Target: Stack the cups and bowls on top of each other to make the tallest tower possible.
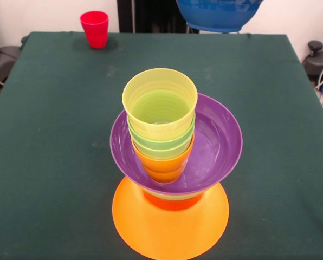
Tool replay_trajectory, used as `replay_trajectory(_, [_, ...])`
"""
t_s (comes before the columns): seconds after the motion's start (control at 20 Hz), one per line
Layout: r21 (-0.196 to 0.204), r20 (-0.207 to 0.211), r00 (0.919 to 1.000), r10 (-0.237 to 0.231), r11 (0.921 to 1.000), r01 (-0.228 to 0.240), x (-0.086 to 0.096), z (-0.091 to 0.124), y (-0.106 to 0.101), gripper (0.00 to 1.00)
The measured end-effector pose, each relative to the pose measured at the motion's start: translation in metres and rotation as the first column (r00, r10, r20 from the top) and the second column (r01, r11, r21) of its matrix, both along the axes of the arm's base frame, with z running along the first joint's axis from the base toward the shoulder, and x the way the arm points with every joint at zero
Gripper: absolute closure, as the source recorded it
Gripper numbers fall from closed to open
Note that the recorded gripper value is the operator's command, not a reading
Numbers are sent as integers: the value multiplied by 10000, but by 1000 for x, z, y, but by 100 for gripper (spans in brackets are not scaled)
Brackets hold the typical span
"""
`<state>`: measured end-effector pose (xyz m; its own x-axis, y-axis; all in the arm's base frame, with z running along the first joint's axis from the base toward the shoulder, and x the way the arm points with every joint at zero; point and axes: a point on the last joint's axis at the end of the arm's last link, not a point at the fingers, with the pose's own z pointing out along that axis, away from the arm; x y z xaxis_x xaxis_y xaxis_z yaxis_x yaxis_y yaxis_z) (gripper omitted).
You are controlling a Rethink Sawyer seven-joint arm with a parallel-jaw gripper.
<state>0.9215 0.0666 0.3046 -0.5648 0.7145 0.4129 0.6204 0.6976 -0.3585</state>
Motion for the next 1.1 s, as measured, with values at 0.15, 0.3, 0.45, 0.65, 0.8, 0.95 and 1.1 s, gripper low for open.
replay_trajectory(0.15, [136, 16, 10000, 68, 9999, -68, 1, 2, -3, 100])
replay_trajectory(0.3, [360, 29, 9999, 168, 9992, -169, 2, 3, -7, 100])
replay_trajectory(0.45, [508, 13, 9998, 222, 9985, -222, 2, 2, -10, 100])
replay_trajectory(0.65, [777, -24, 9996, 296, 9965, -293, 3, -2, -10, 100])
replay_trajectory(0.8, [850, -62, 9996, 292, 9960, -286, 3, -5, -9, 100])
replay_trajectory(0.95, [987, -79, 9995, 297, 9947, -287, 3, -7, -8, 100])
replay_trajectory(1.1, [1082, -83, 9995, 300, 9937, -289, 3, -7, -7, 100])
